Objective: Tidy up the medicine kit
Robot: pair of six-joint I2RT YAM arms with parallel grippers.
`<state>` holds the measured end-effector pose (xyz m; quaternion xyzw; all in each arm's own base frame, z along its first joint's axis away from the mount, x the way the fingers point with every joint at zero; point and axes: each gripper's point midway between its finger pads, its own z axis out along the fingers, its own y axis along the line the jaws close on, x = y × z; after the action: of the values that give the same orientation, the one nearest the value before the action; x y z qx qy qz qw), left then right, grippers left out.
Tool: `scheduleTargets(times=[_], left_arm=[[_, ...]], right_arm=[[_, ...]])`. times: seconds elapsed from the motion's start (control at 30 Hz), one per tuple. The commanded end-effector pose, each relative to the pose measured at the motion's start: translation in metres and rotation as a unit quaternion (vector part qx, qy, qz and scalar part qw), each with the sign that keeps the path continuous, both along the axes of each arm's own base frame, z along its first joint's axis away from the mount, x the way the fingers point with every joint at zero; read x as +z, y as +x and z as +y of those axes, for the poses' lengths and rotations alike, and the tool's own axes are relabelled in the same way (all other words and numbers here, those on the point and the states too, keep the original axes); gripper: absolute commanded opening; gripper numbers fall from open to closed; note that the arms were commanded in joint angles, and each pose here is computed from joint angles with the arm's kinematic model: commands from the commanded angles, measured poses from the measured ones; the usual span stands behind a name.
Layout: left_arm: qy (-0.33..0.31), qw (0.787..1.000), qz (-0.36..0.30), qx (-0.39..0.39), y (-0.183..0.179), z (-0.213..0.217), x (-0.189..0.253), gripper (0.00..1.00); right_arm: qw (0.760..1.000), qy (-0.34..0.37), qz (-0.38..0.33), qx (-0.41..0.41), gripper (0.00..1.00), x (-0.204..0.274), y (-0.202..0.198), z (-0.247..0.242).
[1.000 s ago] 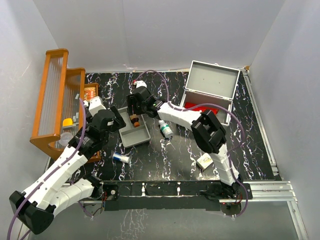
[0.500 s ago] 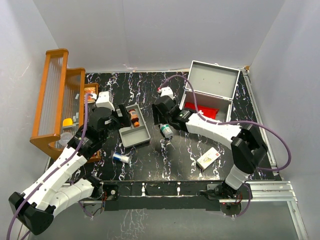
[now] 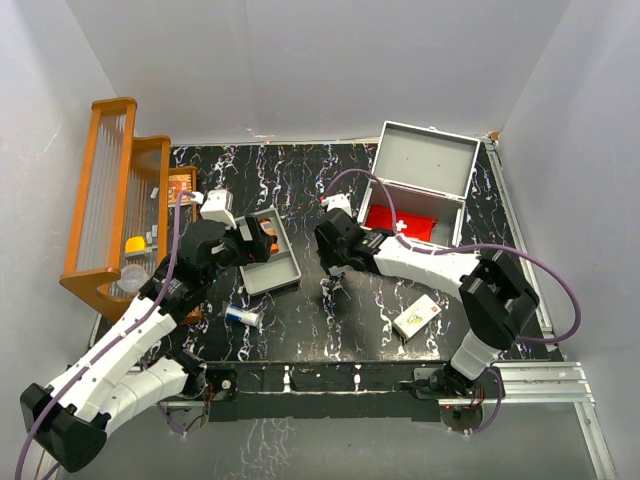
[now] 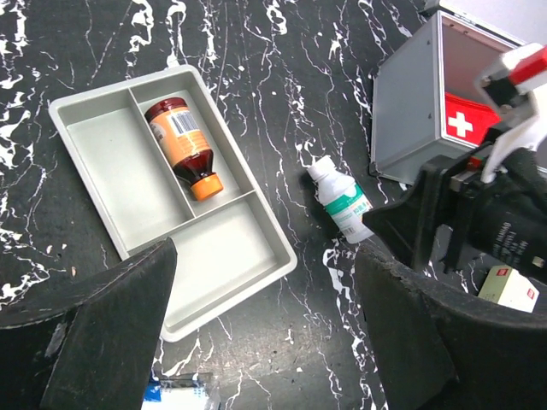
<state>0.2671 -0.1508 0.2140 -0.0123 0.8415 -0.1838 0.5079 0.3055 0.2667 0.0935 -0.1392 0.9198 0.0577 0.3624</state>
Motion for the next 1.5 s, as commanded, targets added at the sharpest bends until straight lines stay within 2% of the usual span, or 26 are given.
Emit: scheduleTargets(times=[0.0,0.23,0.37,0.5,0.63,0.9,1.0,1.03,1.23,1.37,1.47], left_arm=[[-0.018,1.000,-0.010,-0.023,-0.003,-0.008,0.013,0.84],[-0.011,0.999,0.007,-0.037,-0.001,-0.015,0.009,0.85],[-0.008,0.999,0.012,-0.035,-0.001,-0.014,0.007,0.85],[-0.010,0.999,0.020,-0.029,-0.001,-0.014,0.002,0.85],[-0.023,0.999,0.041,-0.016,-0.001,-0.015,-0.009,0.85],[-0.106,0.989,0.101,0.001,-0.003,-0.037,-0.030,0.88],[-0.145,0.984,0.097,-0.023,-0.002,-0.052,-0.023,0.98],[-0.159,0.982,0.096,-0.029,-0.002,-0.056,-0.020,0.99],[-0.231,0.967,0.087,-0.057,-0.006,-0.074,-0.010,0.99],[-0.260,0.959,0.107,-0.040,-0.006,-0.077,-0.021,0.97],[-0.275,0.954,0.113,-0.043,-0.005,-0.082,-0.025,0.90]], right_arm=[[0.999,-0.009,-0.003,0.040,0.51,-0.012,0.006,0.011],[0.997,-0.037,0.016,0.064,0.51,-0.038,0.014,0.017],[0.996,-0.037,0.030,0.079,0.45,-0.046,0.014,0.020],[0.996,-0.030,0.031,0.078,0.34,-0.044,0.014,0.019],[0.997,-0.004,0.017,0.071,0.32,-0.031,0.013,0.021],[0.985,0.149,-0.043,0.082,0.29,0.030,-0.001,0.040],[0.971,0.214,-0.050,0.099,0.29,0.051,-0.012,0.051],[0.966,0.231,-0.055,0.104,0.29,0.057,-0.014,0.054],[0.922,0.353,-0.061,0.145,0.29,0.104,-0.038,0.075],[0.902,0.394,-0.065,0.167,0.29,0.124,-0.045,0.083],[0.892,0.406,-0.062,0.186,0.29,0.131,-0.050,0.089]])
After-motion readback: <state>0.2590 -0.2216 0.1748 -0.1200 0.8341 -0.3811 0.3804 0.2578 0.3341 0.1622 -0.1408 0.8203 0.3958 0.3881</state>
